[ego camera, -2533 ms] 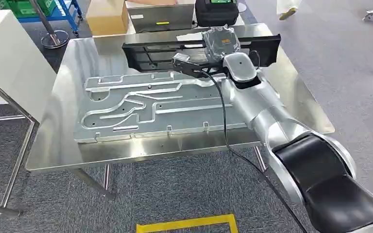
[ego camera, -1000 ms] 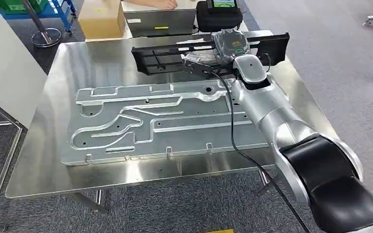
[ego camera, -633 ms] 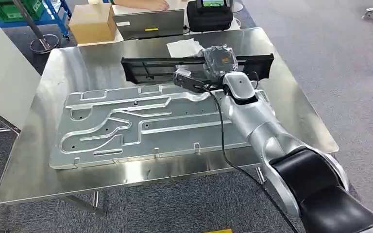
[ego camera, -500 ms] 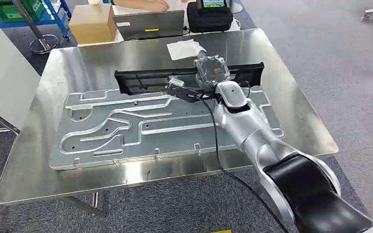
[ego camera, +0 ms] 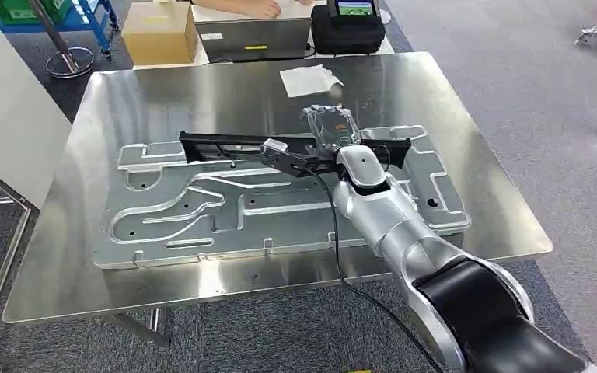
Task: Take the parts from the cabinet and place them on the table.
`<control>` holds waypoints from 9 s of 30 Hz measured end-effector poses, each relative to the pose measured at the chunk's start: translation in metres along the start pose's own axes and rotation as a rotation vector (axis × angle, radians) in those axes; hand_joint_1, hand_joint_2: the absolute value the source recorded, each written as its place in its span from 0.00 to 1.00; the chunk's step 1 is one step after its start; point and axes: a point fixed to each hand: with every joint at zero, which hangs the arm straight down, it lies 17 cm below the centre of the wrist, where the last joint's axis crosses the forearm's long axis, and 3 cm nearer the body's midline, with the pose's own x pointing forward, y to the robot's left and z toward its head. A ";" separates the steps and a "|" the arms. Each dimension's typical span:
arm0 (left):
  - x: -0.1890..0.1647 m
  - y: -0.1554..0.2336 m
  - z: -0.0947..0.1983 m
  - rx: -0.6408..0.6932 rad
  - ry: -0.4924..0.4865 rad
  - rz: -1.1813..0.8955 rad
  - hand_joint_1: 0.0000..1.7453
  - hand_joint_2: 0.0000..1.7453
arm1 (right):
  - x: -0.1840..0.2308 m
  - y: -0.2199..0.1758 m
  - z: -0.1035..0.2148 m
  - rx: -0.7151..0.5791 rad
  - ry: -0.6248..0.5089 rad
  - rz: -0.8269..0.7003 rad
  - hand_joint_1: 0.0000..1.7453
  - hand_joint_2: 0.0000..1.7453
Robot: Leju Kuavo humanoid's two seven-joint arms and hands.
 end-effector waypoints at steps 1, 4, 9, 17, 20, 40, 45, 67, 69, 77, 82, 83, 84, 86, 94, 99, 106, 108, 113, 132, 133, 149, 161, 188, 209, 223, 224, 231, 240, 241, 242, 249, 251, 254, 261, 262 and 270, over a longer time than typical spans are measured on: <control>0.000 0.000 0.000 0.000 0.002 -0.001 0.00 0.00 | 0.001 -0.001 0.000 -0.002 0.000 -0.002 0.00 1.00; -0.001 -0.001 0.000 -0.003 0.010 0.000 0.00 0.00 | 0.004 -0.001 -0.001 -0.003 -0.004 -0.003 0.00 0.00; -0.007 0.003 0.000 0.021 0.043 0.011 0.00 0.00 | 0.011 0.000 -0.002 -0.002 -0.011 -0.007 0.00 0.00; -0.008 0.001 0.001 0.021 0.050 0.021 0.00 0.00 | 0.014 0.009 0.002 0.011 -0.011 -0.031 0.00 0.00; -0.008 0.001 0.001 0.023 0.048 0.030 0.00 0.00 | 0.017 0.006 0.002 -0.007 -0.019 -0.094 0.00 0.00; -0.011 -0.002 0.003 0.011 0.046 0.075 0.00 0.00 | -0.003 -0.254 0.000 -0.533 -0.147 -1.236 0.00 0.00; -0.012 -0.005 0.004 -0.011 0.035 0.095 0.00 0.00 | -0.055 -0.292 0.043 -0.697 -0.118 -1.205 0.00 0.00; -0.016 -0.009 0.008 -0.009 0.032 0.151 0.00 0.00 | -0.113 -0.175 0.276 -0.758 0.030 -0.887 0.00 0.00; -0.016 -0.009 0.008 -0.008 0.029 0.152 0.00 0.00 | -0.110 -0.164 0.295 -0.741 0.056 -0.843 0.00 0.00; -0.009 -0.011 0.007 -0.015 0.014 0.156 0.00 0.00 | -0.105 -0.126 0.353 -0.690 0.200 -0.786 0.00 0.00; -0.008 -0.011 0.007 -0.015 0.011 0.158 0.00 0.00 | -0.098 -0.105 0.369 -0.660 0.269 -0.763 0.00 0.00; -0.007 -0.013 0.007 -0.017 0.012 0.160 0.00 0.00 | -0.097 -0.102 0.369 -0.653 0.278 -0.758 0.00 0.00; -0.006 -0.013 0.007 -0.017 0.013 0.161 0.00 0.00 | -0.096 -0.097 0.369 -0.638 0.291 -0.748 0.00 0.00; -0.006 -0.013 0.007 -0.016 0.014 0.161 0.00 0.00 | -0.095 -0.085 0.369 -0.613 0.316 -0.739 0.00 0.00; -0.004 -0.018 0.007 -0.010 0.018 0.162 0.00 0.00 | -0.086 -0.026 0.352 -0.479 0.383 -0.747 0.00 0.00; -0.010 -0.015 0.008 0.001 0.027 0.157 0.00 0.00 | -0.081 0.033 0.344 -0.378 0.451 -0.814 0.00 0.00; -0.009 -0.015 0.008 0.009 0.029 0.155 0.00 0.00 | -0.077 0.077 0.346 -0.293 0.509 -0.849 0.00 0.00; -0.006 -0.016 0.008 0.009 0.025 0.156 0.00 0.00 | -0.076 0.082 0.344 -0.273 0.511 -0.842 0.00 0.00; -0.008 -0.016 0.008 0.014 0.031 0.154 0.00 0.00 | -0.065 0.110 0.340 -0.188 0.514 -0.847 0.00 0.00; -0.019 -0.011 0.009 0.049 0.071 0.109 0.00 0.00 | -0.022 0.352 0.645 0.921 1.229 -0.484 0.00 0.00; -0.021 -0.011 0.009 0.050 0.073 0.108 0.00 0.00 | -0.019 0.353 0.661 0.950 1.254 -0.487 0.00 0.00; -0.024 -0.012 0.009 0.031 0.086 0.064 0.00 0.00 | 0.016 0.354 0.741 1.081 1.597 -0.712 0.00 0.00; -0.018 -0.006 0.008 0.078 0.059 0.052 0.00 0.00 | 0.026 0.362 0.713 1.090 1.433 -0.717 0.00 0.00; -0.052 0.003 0.024 0.265 0.233 0.103 0.00 0.00 | 0.063 0.372 0.676 1.326 1.144 -0.538 0.00 0.00; -0.054 0.000 0.026 0.265 0.235 0.109 0.00 0.00 | 0.083 0.375 0.655 1.342 1.062 -0.529 0.00 0.00; -0.045 -0.016 0.024 0.187 0.180 0.145 0.00 0.00 | 0.076 0.375 0.670 1.358 1.074 -0.589 0.00 0.00; -0.045 -0.017 0.023 0.173 0.175 0.150 0.00 0.00 | 0.072 0.374 0.676 1.357 1.096 -0.594 0.00 0.00; -0.042 -0.013 0.018 0.121 0.155 0.134 0.00 0.00 | 0.057 0.370 0.698 1.301 1.213 -0.653 0.00 0.00; -0.038 -0.011 0.015 0.097 0.145 0.107 0.00 0.00 | 0.061 0.369 0.709 1.287 1.267 -0.693 0.00 0.00; -0.038 -0.012 0.015 0.092 0.145 0.104 0.00 0.00 | 0.061 0.368 0.710 1.286 1.272 -0.695 0.00 0.00; -0.038 -0.013 0.015 0.087 0.144 0.102 0.00 0.00 | 0.059 0.368 0.711 1.280 1.284 -0.700 0.00 0.00; -0.029 -0.006 0.012 0.095 0.095 0.085 0.00 0.00 | 0.036 0.364 0.718 1.202 1.384 -0.714 0.00 0.00; -0.018 -0.005 0.010 0.106 0.051 0.087 0.00 0.00 | 0.032 0.364 0.718 1.182 1.375 -0.727 0.00 0.00; -0.003 0.011 0.007 0.185 -0.006 0.102 0.00 0.00 | 0.027 0.365 0.705 1.091 1.367 -0.806 0.00 0.00; 0.000 0.025 0.010 0.224 -0.073 0.269 0.00 0.00 | 0.013 0.366 0.662 0.894 1.322 -0.936 0.00 0.00; -0.004 0.026 0.011 0.227 -0.068 0.274 0.00 0.00 | 0.013 0.367 0.656 0.883 1.317 -0.943 0.00 0.00; -0.005 0.026 0.012 0.207 -0.079 0.300 0.00 0.00 | 0.016 0.367 0.652 0.859 1.321 -0.970 0.00 0.00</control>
